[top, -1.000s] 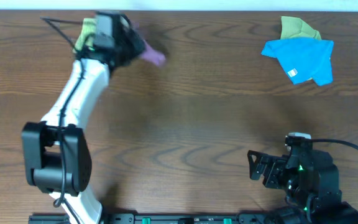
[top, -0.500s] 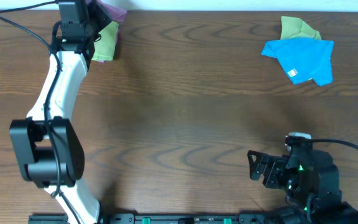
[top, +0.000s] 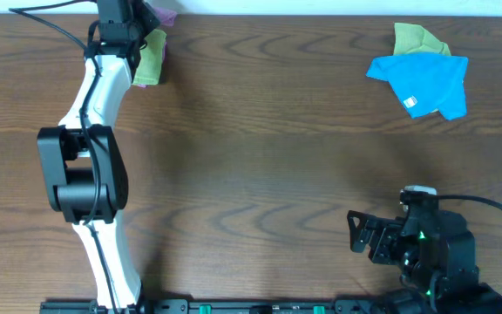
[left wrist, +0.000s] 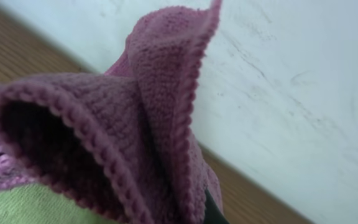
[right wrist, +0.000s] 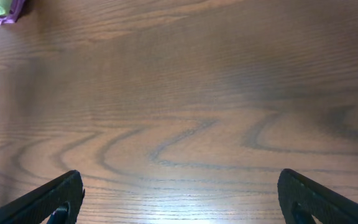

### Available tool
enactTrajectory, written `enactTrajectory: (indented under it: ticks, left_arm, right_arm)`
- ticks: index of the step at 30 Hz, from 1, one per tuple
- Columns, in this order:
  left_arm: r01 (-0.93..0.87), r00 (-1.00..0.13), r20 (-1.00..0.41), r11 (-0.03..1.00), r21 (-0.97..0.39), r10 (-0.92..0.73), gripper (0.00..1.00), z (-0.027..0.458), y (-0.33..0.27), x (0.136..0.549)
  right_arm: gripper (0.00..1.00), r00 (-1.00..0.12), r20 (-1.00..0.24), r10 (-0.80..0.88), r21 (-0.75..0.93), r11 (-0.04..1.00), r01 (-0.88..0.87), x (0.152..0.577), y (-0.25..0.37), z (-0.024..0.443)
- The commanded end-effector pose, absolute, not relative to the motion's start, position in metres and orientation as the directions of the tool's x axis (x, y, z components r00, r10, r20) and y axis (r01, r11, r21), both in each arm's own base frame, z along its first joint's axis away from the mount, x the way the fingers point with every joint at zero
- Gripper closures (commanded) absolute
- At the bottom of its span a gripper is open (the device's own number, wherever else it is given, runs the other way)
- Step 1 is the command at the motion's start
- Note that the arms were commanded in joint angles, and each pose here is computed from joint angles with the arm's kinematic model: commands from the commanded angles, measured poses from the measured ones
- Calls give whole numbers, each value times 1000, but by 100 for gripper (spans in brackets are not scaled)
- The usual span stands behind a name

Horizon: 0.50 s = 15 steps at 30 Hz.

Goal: Fold the cloth
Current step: 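Lower the purple cloth onto the yellow-green cloth with the left gripper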

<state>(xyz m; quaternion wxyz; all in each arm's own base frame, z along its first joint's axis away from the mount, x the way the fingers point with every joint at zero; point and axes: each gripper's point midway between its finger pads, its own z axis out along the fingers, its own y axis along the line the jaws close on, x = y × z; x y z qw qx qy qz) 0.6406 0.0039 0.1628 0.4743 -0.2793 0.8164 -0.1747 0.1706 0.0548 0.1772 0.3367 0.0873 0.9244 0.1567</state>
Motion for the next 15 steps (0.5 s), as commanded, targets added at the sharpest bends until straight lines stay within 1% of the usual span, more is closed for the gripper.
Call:
enactTrajectory:
  ticks: [1,6,15]
  left_arm:
    - [-301,-348,-716,795,-527,-605,94,174,15,649]
    - [-310,-351,-740,817,-487,-574,94,173,20,648]
    - [-393,-428,-707,820,-415,-563,94,142,27,632]
  right_arm:
    - [1,-756,-589,286,351,933,80,170,52,175]
    - [1,-756,-589,286,351,933,80,170,52,175]
    - [1,-756,-589,286,351,933,80,170,52,175]
